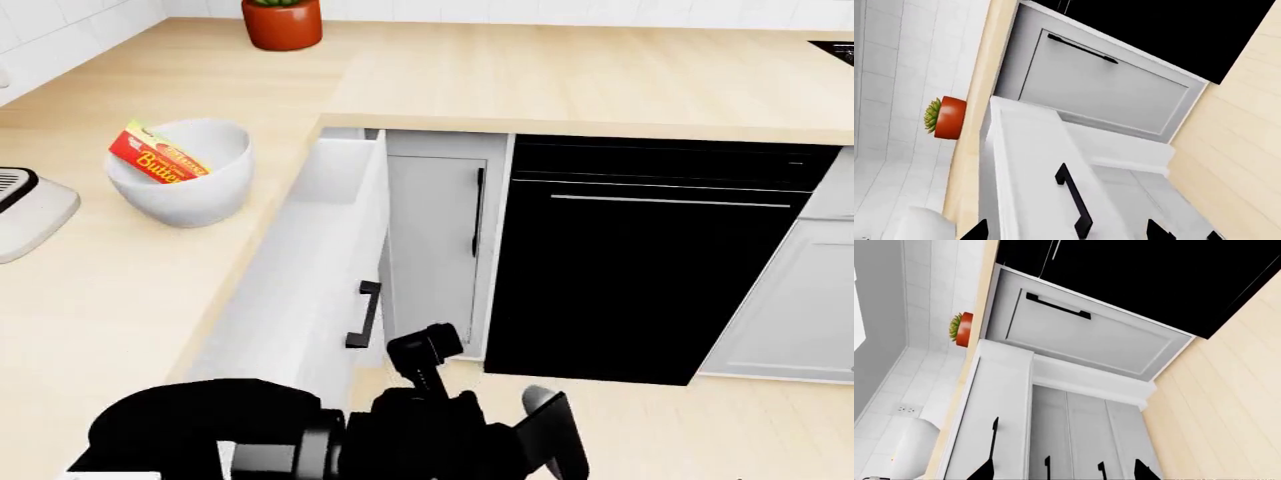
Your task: Place the bar in the bowl and close the drawer.
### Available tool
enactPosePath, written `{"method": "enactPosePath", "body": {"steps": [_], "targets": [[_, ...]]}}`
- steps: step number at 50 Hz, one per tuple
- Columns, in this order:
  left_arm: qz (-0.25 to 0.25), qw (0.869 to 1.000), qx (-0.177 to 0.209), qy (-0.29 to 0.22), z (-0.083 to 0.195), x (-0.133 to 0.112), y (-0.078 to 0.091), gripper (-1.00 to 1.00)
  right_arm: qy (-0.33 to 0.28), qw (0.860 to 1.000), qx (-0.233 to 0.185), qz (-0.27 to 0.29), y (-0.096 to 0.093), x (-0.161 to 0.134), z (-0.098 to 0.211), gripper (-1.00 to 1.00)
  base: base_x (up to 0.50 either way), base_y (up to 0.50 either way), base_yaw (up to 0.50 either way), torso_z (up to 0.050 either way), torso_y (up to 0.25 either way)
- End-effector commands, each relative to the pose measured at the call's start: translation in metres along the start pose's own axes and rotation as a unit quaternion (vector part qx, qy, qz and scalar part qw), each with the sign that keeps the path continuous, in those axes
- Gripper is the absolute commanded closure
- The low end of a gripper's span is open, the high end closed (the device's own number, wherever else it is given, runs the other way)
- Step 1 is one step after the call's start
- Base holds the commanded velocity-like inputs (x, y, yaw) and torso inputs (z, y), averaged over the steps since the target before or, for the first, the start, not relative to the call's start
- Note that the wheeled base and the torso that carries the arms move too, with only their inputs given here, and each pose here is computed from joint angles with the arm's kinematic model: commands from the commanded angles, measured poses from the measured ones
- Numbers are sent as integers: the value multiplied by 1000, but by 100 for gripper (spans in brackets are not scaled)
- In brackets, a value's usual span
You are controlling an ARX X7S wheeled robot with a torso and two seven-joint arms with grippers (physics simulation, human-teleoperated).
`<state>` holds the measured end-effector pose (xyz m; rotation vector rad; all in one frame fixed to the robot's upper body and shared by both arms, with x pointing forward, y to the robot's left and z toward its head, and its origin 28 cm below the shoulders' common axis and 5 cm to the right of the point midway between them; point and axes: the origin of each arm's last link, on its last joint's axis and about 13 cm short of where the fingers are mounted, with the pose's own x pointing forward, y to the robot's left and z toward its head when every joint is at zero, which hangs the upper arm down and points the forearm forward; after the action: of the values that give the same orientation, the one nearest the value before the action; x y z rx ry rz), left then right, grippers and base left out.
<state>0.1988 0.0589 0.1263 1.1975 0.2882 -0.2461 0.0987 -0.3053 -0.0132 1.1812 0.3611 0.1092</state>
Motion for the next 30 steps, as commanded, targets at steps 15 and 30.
{"method": "enactPosePath", "body": {"steps": [15, 30], "targets": [[1, 996, 60, 73, -21, 13, -26, -100, 4, 1000, 2, -1, -2, 0, -1, -100, 0, 0, 0, 0, 0], [0, 990, 83, 111, -28, 21, -28, -100, 5, 1000, 3, -1, -4, -3, -2, -100, 0, 0, 0, 0, 0]]}}
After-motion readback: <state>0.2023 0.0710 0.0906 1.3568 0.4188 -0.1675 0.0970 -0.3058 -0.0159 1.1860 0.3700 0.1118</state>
